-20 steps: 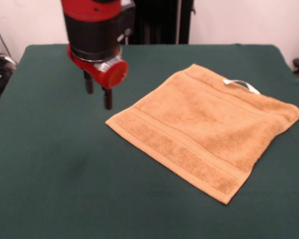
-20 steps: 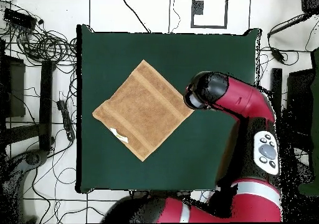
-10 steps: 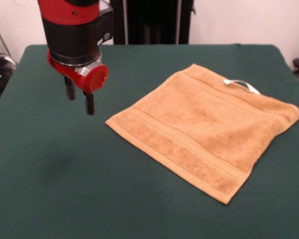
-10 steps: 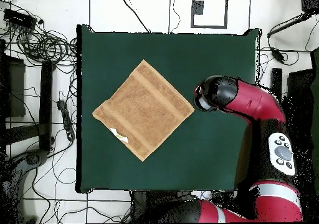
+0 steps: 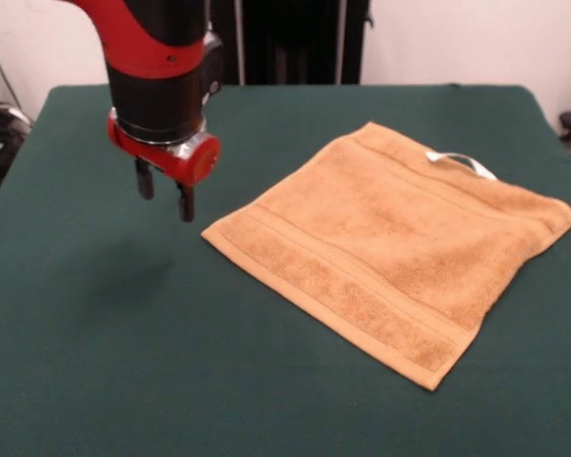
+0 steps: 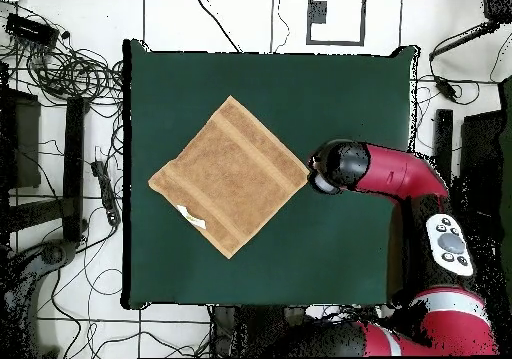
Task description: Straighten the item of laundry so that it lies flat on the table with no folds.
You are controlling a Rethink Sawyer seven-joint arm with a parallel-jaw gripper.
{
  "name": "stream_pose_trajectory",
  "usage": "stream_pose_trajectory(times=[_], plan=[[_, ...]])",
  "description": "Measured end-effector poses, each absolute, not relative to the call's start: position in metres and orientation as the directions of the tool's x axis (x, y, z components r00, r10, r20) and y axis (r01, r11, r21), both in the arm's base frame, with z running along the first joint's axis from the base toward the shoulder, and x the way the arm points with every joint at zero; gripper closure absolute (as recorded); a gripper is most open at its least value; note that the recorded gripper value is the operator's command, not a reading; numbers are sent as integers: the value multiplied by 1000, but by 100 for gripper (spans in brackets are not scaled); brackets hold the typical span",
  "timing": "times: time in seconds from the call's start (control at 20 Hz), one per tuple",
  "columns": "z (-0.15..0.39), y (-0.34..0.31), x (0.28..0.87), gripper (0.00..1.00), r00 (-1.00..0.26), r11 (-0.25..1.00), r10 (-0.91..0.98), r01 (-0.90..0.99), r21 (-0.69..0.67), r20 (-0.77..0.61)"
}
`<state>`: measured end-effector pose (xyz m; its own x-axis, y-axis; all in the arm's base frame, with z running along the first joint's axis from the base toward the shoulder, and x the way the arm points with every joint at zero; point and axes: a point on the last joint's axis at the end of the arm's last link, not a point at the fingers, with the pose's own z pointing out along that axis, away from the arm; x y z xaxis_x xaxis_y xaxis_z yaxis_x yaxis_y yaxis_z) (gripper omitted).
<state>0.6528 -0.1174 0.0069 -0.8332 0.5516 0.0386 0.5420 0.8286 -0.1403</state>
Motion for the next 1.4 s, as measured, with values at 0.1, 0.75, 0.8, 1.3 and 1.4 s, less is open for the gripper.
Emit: stream_pose_trajectory(times=[0.1, 0.75, 0.8, 1.3, 1.4], plan=[[2, -113, 648, 0, -849, 845, 526, 515, -140, 47], [-6, -65, 644, 0, -928, 927, 367, 360, -102, 65], [-6, -62, 645, 0, -929, 929, 364, 357, -96, 65], [-40, -50, 629, 0, -937, 943, 331, 323, -81, 114], [-44, -51, 627, 0, -936, 943, 332, 325, -77, 119]])
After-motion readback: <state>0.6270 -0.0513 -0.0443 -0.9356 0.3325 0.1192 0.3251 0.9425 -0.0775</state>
